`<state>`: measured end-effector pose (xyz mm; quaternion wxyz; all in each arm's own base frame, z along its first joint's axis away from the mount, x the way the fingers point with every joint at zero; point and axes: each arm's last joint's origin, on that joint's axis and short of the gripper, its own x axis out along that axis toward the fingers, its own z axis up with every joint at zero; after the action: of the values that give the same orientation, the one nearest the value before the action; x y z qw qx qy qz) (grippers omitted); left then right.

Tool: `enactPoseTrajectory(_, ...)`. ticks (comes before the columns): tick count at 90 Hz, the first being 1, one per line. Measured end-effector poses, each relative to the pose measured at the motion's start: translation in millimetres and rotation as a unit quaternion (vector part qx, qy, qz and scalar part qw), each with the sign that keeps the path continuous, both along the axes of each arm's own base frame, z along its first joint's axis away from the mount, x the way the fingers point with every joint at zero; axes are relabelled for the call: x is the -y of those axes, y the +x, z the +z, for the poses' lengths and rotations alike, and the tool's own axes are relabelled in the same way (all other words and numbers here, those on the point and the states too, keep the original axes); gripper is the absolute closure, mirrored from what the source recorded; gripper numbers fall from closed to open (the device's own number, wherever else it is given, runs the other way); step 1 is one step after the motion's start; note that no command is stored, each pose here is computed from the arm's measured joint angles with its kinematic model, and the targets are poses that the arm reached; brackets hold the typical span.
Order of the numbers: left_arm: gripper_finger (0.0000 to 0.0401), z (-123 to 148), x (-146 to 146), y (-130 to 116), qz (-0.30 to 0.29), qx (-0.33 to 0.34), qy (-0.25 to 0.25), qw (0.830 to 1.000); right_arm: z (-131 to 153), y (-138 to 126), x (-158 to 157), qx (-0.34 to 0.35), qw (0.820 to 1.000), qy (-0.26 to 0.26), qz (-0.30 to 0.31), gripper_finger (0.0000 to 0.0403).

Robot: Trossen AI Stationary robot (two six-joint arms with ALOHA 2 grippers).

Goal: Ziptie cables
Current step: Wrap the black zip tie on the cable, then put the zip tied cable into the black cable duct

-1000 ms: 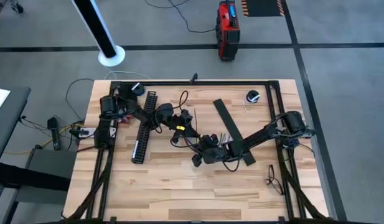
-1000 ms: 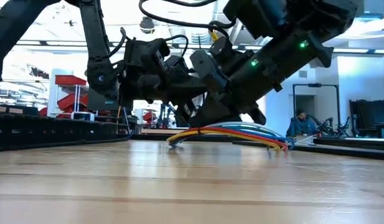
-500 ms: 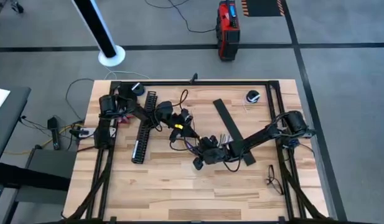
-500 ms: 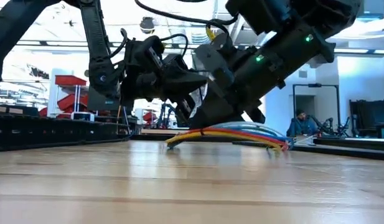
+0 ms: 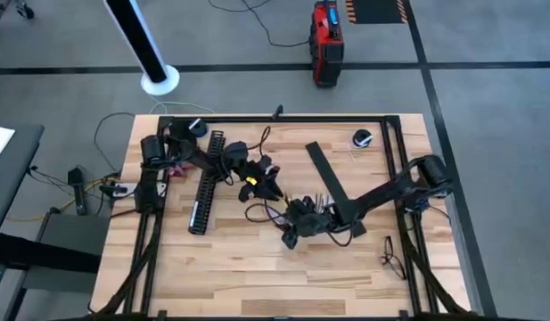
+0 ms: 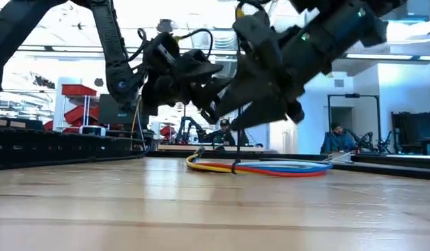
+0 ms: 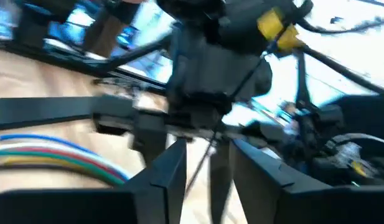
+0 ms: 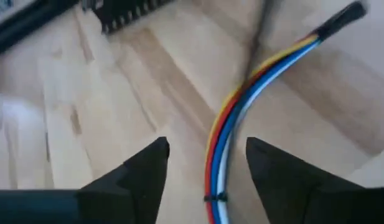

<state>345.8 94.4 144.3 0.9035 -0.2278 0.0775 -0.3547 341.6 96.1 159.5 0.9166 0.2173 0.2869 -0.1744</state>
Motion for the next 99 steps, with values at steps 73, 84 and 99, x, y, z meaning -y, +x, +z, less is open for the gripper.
enactPoseTrajectory(73, 0.0288, 38, -4, 23, -0.157, 0.037, 0.02, 0.987, 40, -49, -2, -0.107, 0.991, -0.064, 0.046, 0.0194)
enactPoseTrajectory(84, 0.0291, 50, -1, 30, -0.174, 0.02, 0.004, 0.984, 39, -50, 1, -0.12, 0.989, -0.068, 0.045, 0.0194)
enactPoseTrajectory(99, 0.0313, 54, -15, 30, -0.145, 0.016, -0.003, 0.989, 39, -51, 1, -0.124, 0.988, -0.076, 0.053, 0.0194)
